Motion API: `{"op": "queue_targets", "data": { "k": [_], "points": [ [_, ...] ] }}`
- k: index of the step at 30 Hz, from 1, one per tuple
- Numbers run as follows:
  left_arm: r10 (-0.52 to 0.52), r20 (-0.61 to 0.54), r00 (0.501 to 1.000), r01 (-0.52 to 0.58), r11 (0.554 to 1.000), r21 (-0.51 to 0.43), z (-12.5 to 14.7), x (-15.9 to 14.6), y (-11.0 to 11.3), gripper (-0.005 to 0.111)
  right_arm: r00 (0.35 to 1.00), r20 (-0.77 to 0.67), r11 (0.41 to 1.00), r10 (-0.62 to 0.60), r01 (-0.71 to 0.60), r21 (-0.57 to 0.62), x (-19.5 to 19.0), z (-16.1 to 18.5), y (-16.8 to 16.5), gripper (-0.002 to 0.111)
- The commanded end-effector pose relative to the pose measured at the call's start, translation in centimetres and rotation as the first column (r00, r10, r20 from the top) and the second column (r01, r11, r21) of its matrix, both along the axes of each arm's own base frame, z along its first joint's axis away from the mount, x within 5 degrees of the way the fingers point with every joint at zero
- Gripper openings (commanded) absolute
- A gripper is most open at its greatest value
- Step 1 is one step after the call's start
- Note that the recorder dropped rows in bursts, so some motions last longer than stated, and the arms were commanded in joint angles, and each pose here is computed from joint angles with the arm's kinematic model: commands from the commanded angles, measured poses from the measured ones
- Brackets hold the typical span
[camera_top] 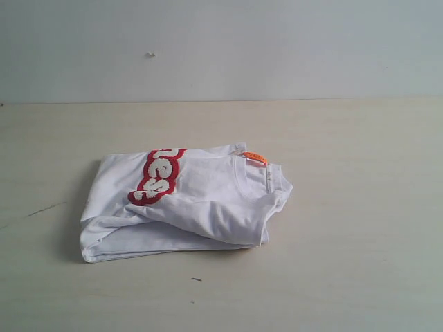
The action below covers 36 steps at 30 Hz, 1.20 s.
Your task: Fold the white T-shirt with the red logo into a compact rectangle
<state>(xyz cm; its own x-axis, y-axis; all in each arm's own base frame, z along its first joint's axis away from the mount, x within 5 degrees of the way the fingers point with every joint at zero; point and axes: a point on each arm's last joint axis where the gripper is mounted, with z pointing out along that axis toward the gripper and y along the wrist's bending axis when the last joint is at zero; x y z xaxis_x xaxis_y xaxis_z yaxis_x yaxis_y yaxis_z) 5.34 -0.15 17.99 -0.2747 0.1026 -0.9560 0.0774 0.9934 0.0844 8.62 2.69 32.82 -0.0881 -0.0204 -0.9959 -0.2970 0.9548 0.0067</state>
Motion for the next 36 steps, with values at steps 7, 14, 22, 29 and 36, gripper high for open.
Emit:
{"op": "queue_targets", "data": {
  "k": [7,14,22,29,36],
  "points": [
    [0.002,0.008,1.0,-0.002,1.0,-0.006,0.1,0.0,0.0,0.0,0.982,-0.096,0.982,-0.166,0.156,-0.105,-1.9,-1.9,-1.9,0.0],
    [0.002,0.008,1.0,-0.002,1.0,-0.006,0.1,0.0,0.0,0.0,0.939,0.045,0.935,-0.341,0.343,-0.084,-3.2,-5.7,-3.1,0.0],
    [0.002,0.008,1.0,-0.002,1.0,-0.006,0.1,0.0,0.0,0.0,0.885,0.038,0.885,-0.464,0.463,0.045,-3.4,-11.1,-3.7,0.0],
    [0.002,0.009,1.0,-0.002,1.0,-0.004,0.1,0.0,0.0,0.0,0.857,-0.027,0.857,-0.515,0.515,0.023,-3.2,-13.3,-4.1,0.0],
    [0.002,0.009,1.0,-0.002,1.0,-0.004,0.1,0.0,0.0,0.0,0.842,-0.119,0.85,-0.525,0.525,-0.036,-3.4,-14.2,-4.2,0.0]
  ]
}}
